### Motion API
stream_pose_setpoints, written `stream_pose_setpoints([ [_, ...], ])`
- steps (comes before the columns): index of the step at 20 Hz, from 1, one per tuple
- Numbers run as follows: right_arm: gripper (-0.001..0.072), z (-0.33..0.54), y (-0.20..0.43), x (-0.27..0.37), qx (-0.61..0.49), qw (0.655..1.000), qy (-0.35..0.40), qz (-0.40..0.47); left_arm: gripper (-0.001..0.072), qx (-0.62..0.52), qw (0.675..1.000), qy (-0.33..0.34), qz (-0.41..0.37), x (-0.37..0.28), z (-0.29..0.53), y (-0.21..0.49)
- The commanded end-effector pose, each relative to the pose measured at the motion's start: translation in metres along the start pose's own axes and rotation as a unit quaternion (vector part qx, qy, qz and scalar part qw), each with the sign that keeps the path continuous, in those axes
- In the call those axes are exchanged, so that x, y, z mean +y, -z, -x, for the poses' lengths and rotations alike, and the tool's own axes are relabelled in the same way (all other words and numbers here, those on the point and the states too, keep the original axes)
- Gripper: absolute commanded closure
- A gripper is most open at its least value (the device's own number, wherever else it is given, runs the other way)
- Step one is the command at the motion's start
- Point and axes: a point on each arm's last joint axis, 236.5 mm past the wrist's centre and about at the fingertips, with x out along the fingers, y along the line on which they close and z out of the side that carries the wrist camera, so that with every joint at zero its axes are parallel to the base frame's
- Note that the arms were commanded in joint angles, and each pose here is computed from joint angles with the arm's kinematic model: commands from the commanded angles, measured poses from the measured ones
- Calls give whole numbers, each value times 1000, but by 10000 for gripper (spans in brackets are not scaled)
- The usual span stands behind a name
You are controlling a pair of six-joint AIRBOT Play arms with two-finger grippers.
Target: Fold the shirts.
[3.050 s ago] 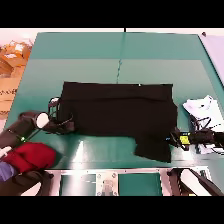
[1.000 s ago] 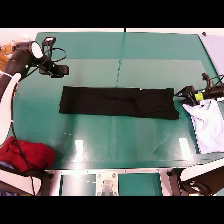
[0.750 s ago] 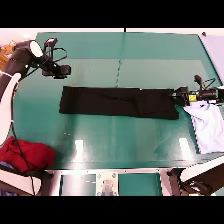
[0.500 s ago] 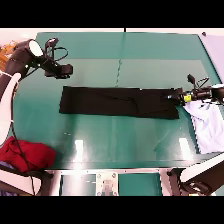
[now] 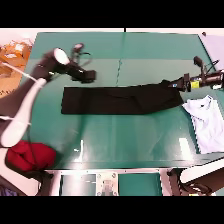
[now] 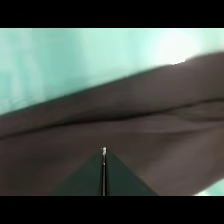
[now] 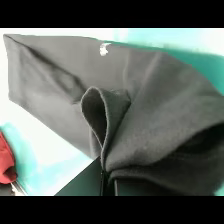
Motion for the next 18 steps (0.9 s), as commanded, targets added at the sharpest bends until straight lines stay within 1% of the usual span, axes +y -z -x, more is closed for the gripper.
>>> stream_pose_setpoints([
  [1,697,24,-1,53,-12,999,25,28,687,5,996,92,-18,-96,-80,32],
  [3,696,32,0,79,-20,999,35,37,688,25,992,122,-13,-133,-119,61],
  [5,696,32,7,105,-7,998,32,47,687,32,990,139,-11,-158,-141,74],
  [8,696,27,14,130,2,997,29,75,687,29,988,154,6,-168,-147,75],
  [12,697,18,16,139,11,996,26,86,687,56,987,152,3,-152,-142,79],
  [15,696,17,17,139,12,996,25,83,688,113,979,167,-28,-126,-106,72],
  [16,696,17,17,140,12,996,24,79,689,133,977,157,-47,-110,-88,65],
  [18,696,11,18,155,14,996,2,84,689,167,978,97,-73,-59,-43,46],
])
